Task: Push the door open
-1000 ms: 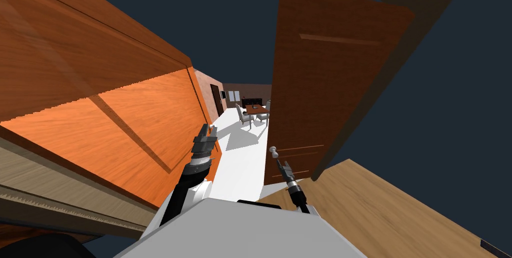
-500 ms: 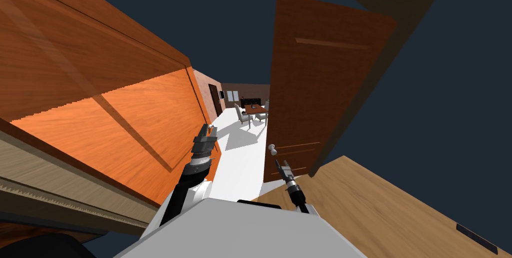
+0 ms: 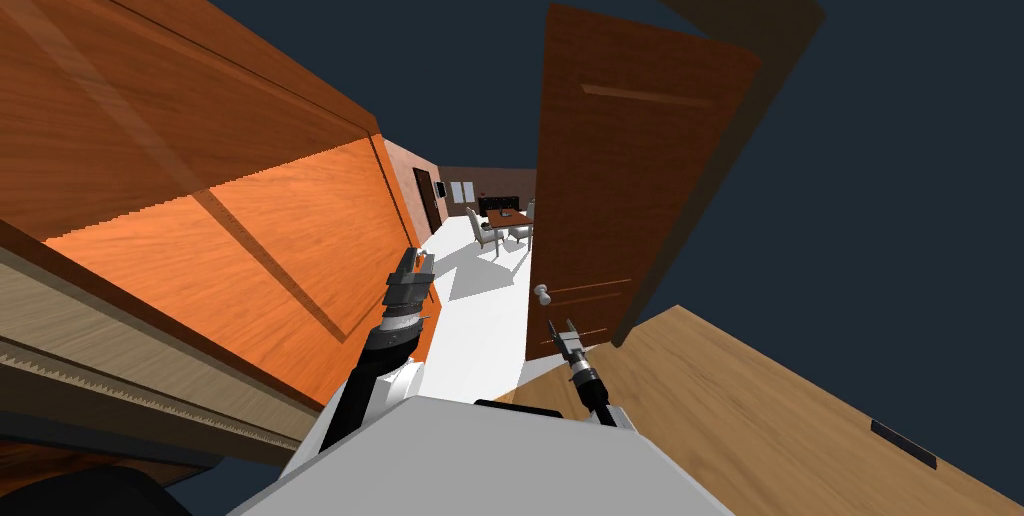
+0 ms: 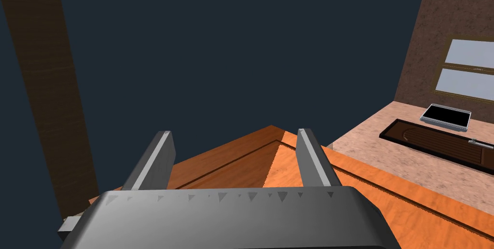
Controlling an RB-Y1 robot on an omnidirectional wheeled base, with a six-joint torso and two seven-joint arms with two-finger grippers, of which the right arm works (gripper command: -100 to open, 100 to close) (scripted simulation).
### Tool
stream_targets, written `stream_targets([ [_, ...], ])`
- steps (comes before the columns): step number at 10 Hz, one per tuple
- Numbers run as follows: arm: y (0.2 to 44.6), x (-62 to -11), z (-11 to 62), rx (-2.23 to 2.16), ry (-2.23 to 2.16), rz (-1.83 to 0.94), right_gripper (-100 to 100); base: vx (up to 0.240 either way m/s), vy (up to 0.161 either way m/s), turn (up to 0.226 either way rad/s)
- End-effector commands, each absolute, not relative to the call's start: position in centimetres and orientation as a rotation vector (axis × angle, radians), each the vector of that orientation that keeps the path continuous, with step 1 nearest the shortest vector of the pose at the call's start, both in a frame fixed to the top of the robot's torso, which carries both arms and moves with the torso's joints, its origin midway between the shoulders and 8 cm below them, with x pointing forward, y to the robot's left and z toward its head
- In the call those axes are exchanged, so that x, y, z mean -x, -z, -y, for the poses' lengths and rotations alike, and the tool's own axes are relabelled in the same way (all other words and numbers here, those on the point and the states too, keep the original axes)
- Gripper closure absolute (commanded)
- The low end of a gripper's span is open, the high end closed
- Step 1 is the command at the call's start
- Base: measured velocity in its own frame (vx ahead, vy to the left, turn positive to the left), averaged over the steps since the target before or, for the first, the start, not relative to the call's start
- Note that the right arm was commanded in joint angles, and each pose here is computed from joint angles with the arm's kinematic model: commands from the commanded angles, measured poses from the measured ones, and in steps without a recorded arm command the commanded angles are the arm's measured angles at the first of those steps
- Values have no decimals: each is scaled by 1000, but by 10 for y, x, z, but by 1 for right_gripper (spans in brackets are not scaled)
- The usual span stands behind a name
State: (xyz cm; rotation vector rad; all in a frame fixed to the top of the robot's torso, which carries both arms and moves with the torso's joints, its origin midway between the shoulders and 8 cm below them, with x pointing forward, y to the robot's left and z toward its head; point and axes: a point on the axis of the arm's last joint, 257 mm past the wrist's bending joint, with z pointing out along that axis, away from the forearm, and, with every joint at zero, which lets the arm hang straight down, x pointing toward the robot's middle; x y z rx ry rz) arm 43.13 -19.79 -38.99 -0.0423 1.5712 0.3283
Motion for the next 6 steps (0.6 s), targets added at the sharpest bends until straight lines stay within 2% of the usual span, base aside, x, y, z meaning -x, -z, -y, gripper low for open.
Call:
stream_targets([
  [1,391,-432,194,93,-291,-1570,-100,-62,12,-62],
  [6,392,-432,185,184,-222,-1563,-100,-40,2,-32],
])
